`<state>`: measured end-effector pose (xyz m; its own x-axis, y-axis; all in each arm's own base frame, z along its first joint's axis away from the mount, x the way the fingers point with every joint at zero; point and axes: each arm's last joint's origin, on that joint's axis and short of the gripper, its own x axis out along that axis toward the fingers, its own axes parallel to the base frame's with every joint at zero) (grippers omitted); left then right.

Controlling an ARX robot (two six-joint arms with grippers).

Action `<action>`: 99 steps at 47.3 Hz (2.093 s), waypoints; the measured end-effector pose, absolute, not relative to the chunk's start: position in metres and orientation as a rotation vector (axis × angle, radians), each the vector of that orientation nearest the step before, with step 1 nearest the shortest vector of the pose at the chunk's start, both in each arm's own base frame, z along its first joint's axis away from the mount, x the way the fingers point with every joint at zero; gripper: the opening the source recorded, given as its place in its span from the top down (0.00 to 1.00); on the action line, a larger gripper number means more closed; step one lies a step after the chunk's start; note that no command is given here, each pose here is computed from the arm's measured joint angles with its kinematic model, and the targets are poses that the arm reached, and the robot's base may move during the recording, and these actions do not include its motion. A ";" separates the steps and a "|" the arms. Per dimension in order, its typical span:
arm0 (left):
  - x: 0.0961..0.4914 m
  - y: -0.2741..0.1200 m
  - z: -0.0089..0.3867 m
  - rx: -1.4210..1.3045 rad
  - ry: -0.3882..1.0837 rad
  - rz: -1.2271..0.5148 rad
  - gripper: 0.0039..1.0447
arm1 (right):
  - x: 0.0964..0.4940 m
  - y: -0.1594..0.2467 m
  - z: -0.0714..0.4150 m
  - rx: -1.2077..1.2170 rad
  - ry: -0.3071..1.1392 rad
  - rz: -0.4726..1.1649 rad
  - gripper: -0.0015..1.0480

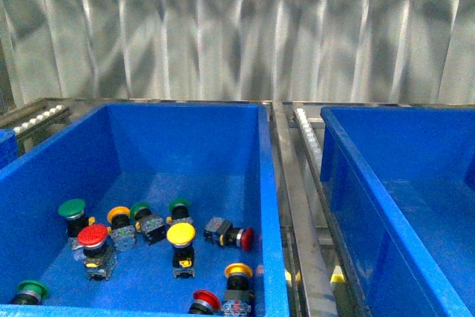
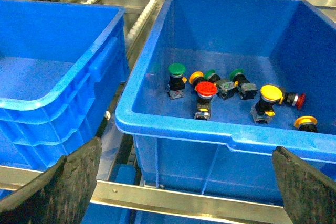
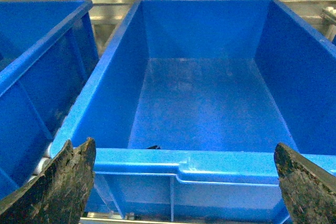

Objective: Pick red and yellow buttons and place in box

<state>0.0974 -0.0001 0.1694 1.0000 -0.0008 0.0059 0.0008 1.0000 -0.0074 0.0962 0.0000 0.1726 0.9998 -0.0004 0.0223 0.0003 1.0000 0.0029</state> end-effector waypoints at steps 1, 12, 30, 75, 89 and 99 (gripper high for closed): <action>0.097 0.000 0.169 -0.007 -0.006 0.000 0.07 | 0.096 0.000 0.173 0.003 -0.022 0.000 0.06; 0.097 0.000 0.169 -0.007 -0.006 0.000 0.07 | 0.096 0.000 0.173 0.003 -0.022 0.000 0.06; 0.097 0.000 0.169 -0.007 -0.006 -0.001 0.07 | 0.096 0.000 0.173 0.003 -0.022 0.000 0.06; 0.158 -0.015 0.253 -0.076 -0.017 0.066 0.07 | 0.096 0.000 0.173 0.003 -0.022 0.000 0.06; 0.271 -0.046 0.271 0.042 0.349 -0.059 0.07 | 0.096 0.000 0.173 0.003 -0.022 0.000 0.06; 0.332 -0.087 0.269 0.086 0.530 -0.098 0.07 | 0.096 0.000 0.173 0.003 -0.022 0.000 0.06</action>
<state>0.3322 -0.0871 0.2694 0.8584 -0.0710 -0.5081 0.1157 0.9917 0.0569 0.0962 0.0000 0.1726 0.9998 -0.0004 0.0223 0.0003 1.0000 0.0029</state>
